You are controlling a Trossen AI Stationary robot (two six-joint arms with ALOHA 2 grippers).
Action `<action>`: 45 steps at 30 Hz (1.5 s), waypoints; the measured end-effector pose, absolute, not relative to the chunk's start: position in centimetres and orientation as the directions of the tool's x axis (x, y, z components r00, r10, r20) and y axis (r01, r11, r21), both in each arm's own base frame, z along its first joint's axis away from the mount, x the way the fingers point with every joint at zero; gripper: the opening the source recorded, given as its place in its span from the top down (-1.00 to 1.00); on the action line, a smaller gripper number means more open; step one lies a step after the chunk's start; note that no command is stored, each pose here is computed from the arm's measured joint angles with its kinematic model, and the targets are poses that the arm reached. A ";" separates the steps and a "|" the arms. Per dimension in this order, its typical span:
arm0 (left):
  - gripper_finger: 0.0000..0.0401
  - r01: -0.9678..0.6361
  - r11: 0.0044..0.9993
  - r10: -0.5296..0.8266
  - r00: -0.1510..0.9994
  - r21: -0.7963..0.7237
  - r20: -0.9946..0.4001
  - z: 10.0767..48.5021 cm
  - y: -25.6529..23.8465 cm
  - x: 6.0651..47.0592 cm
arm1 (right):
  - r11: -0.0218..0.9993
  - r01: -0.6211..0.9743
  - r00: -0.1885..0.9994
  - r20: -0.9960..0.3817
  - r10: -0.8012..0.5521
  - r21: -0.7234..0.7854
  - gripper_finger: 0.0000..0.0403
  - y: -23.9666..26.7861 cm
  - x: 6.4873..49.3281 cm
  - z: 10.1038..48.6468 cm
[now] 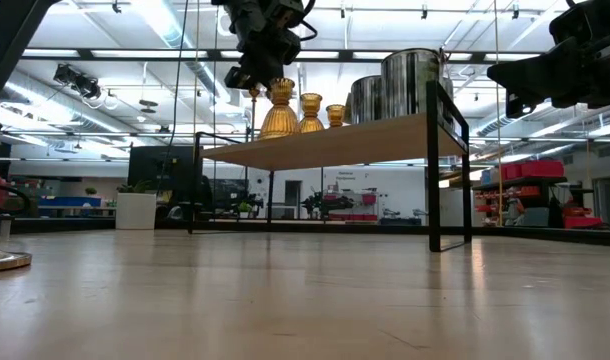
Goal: Pick & Place candle stick holders
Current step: Put the yellow candle holder on the shelf aligned with the other yellow candle holders
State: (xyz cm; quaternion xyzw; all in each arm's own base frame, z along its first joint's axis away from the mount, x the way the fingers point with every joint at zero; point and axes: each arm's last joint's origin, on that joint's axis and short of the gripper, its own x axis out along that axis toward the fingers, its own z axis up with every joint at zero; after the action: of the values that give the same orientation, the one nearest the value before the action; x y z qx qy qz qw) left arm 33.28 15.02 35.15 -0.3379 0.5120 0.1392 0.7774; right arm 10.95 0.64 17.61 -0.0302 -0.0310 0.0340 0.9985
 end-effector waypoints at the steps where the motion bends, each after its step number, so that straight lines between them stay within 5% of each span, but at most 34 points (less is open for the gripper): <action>1: 0.70 -0.558 0.736 -0.129 0.441 -0.384 -0.888 35.2 14.9 33.4 | 0.996 -0.066 0.996 0.060 0.069 -0.062 0.99 0.6 11.0 17.6; 19: 0.21 -0.535 0.747 -0.141 0.452 -0.394 -0.881 35.2 14.8 33.5 | 0.996 -0.066 0.996 0.060 0.069 -0.062 0.99 0.6 11.0 17.6; 36: 0.19 -0.511 0.770 -0.099 0.496 -0.382 -0.863 37.8 14.8 33.1 | 0.996 -0.066 0.996 0.060 0.070 -0.063 0.99 0.6 11.0 17.6; 45: 0.25 -0.547 0.789 -0.072 0.368 -0.279 -0.927 39.0 12.3 32.1 | 0.996 -0.066 0.996 0.060 0.070 -0.063 0.99 0.6 11.0 17.6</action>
State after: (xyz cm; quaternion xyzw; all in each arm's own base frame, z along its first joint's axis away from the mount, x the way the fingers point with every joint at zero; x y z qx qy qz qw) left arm 32.12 12.30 38.96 -0.2863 0.5411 0.1530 0.7758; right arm 10.95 0.64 17.61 -0.0304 -0.0311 0.0339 0.9985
